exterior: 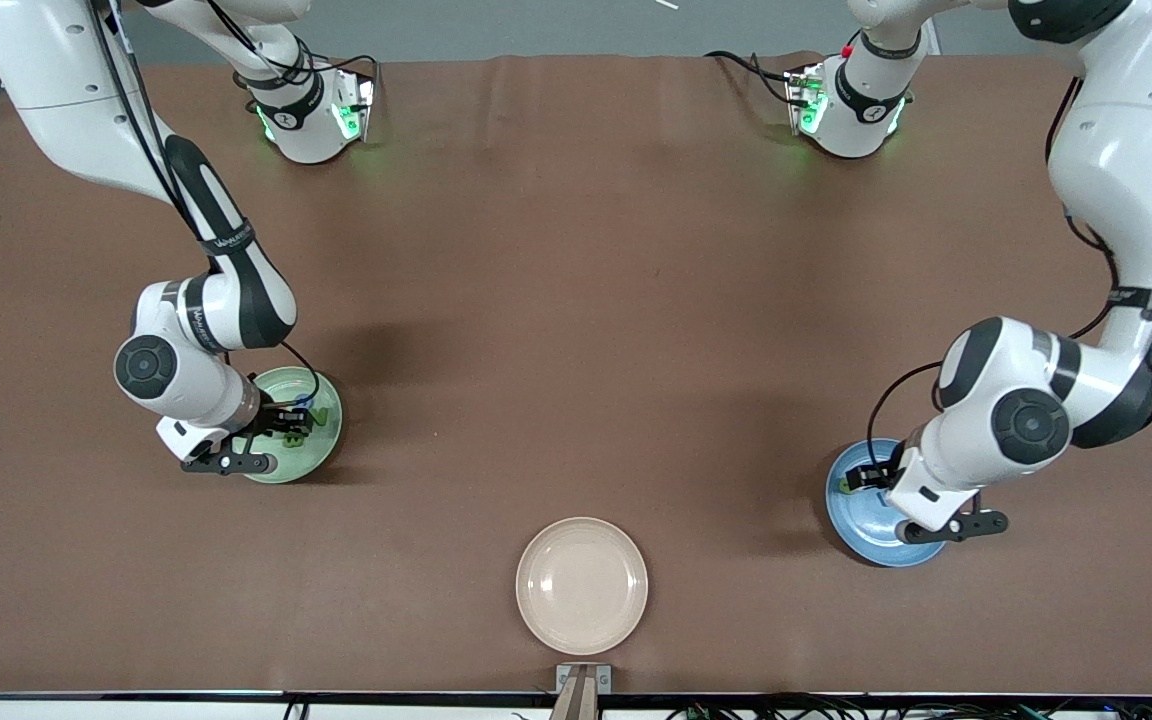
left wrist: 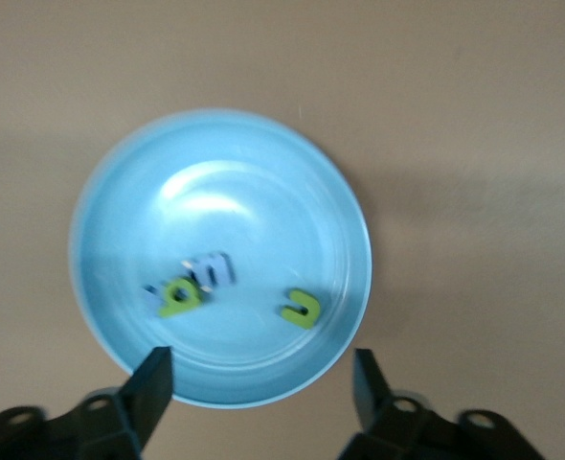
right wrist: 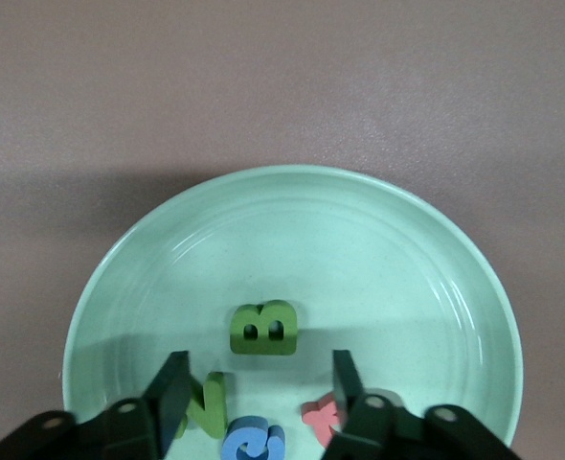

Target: Sort upper and lower case letters into plates

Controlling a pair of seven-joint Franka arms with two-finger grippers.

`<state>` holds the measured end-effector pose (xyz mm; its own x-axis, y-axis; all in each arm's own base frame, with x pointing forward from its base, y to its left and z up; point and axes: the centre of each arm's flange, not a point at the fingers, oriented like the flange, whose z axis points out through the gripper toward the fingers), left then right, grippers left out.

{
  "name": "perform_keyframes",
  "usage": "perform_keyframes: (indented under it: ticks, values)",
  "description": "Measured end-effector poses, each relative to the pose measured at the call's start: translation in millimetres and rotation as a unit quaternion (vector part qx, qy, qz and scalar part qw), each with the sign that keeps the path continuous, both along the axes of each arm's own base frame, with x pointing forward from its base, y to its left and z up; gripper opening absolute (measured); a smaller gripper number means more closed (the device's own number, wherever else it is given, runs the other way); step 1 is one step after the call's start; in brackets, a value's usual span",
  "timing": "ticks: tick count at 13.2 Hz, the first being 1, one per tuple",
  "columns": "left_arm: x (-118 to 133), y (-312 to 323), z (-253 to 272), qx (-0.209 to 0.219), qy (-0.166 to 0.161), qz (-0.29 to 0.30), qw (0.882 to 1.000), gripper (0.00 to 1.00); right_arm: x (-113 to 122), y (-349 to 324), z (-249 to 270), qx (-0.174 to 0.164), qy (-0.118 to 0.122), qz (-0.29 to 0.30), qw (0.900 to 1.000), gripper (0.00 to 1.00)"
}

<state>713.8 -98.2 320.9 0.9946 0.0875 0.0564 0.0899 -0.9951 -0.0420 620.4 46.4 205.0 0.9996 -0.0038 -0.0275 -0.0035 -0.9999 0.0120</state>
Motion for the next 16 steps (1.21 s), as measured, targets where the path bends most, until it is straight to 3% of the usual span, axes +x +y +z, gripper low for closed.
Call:
perform_keyframes:
  ticks: [1, 2, 3, 6, 10, 16]
  values:
    - [1, 4, 32, 0.004, -0.020, -0.006, 1.000, 1.00, 1, -1, 4, -0.001, 0.004, -0.001, 1.000, 0.83]
    - [-1, 7, 64, 0.004, -0.038, -0.004, 0.999, 1.00, 4, -2, 13, -0.004, 0.014, -0.002, 1.000, 0.95]
    - [-4, 10, 92, 0.004, -0.052, 0.000, 0.999, 1.00, 9, -3, 27, -0.007, 0.026, -0.003, 1.000, 1.00]
    - [-23, 11, 158, 0.031, -0.065, -0.007, 0.997, 1.00, 18, -13, 109, -0.020, 0.061, -0.004, 0.998, 1.00]
    - [-67, -18, 225, 0.046, -0.038, -0.036, 0.998, 1.00, 7, -48, 220, -0.027, 0.102, -0.009, 0.994, 1.00]
    - [-132, -2, 310, 0.002, -0.010, -0.054, 0.999, 1.00, 9, -57, 322, -0.028, 0.092, -0.020, 0.995, 1.00]
